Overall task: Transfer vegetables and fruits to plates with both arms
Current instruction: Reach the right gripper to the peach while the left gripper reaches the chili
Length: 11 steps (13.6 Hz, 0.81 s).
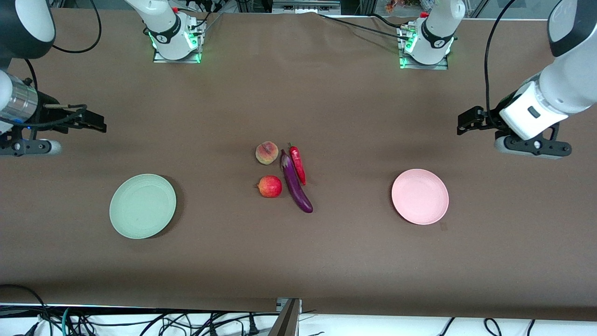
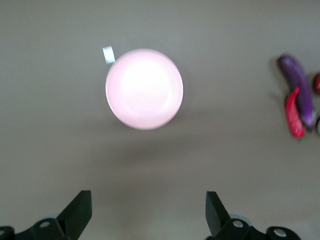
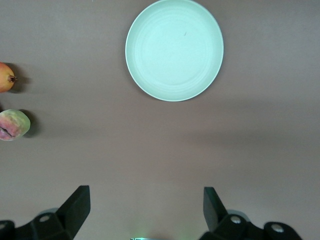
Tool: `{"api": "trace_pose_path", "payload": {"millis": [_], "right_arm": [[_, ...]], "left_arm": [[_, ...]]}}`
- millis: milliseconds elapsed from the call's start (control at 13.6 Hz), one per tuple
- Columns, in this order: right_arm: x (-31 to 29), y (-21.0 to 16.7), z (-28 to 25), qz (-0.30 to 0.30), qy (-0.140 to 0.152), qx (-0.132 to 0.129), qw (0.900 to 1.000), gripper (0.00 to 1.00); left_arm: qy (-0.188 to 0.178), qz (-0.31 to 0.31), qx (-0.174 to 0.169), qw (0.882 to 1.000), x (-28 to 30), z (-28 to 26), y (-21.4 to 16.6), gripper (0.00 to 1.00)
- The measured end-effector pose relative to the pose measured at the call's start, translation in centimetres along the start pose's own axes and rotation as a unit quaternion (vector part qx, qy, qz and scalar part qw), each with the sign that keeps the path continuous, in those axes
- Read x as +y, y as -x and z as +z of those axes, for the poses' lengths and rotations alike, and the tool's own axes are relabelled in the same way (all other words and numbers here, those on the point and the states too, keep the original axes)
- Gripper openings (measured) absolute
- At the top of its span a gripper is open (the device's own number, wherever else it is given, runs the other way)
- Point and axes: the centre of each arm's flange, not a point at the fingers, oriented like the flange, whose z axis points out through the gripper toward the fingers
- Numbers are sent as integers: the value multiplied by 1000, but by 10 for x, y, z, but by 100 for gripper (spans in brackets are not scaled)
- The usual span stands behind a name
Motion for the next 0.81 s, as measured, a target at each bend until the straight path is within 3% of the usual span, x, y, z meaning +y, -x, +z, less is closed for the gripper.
{"api": "trace_pose_path", "payload": {"millis": [147,440,660,806], "right_arm": [[-1,-11,20,0,-11,-17,1000,100],[0,-26,51,-1,-13,-44,999,100],[-1,-35,72,-1,-20,-62,998,100],[-10,-43,89,-1,-51,-73,996,100]], "left_arm": [[4,0,-28,1000,-3,25,-12,100],[9,-3,-36,999,-1,30,-15,100],[46,-71,-49,995,14,27,-10,100],[70,-107,-60,990,30,28,-9,100]]}}
